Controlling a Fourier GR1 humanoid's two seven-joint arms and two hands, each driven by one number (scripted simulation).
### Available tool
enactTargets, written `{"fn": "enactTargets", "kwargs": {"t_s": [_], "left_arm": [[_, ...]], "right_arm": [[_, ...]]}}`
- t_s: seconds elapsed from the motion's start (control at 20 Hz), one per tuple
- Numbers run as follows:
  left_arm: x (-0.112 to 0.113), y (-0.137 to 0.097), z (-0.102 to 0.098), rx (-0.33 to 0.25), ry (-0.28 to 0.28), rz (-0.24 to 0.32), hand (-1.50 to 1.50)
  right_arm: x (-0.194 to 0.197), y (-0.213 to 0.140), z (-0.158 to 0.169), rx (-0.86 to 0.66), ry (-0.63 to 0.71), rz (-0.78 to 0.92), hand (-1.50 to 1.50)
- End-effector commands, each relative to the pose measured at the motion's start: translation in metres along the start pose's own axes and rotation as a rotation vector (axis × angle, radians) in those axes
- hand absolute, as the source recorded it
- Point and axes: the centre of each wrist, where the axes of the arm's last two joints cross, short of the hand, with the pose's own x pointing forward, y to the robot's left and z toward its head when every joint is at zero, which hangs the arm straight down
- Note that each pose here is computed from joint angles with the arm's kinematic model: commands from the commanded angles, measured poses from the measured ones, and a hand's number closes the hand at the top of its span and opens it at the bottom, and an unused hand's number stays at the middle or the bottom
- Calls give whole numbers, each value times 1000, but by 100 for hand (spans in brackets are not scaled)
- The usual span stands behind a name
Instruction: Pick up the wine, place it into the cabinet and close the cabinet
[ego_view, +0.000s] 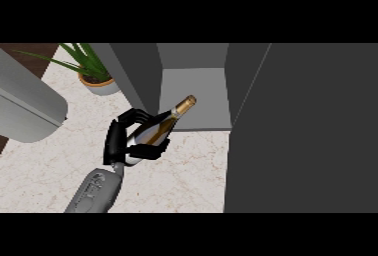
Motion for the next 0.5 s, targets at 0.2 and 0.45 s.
{"fn": "enactTargets", "kwargs": {"t_s": [0.2,0.45], "left_arm": [[61,-61,-33,-109,-48,21,150],[45,-65,-23,-73,-23,-101,150]], "right_arm": [[16,5,3,48,-44,-13,-150],[19,7,5,42,-53,-35,-150]]}}
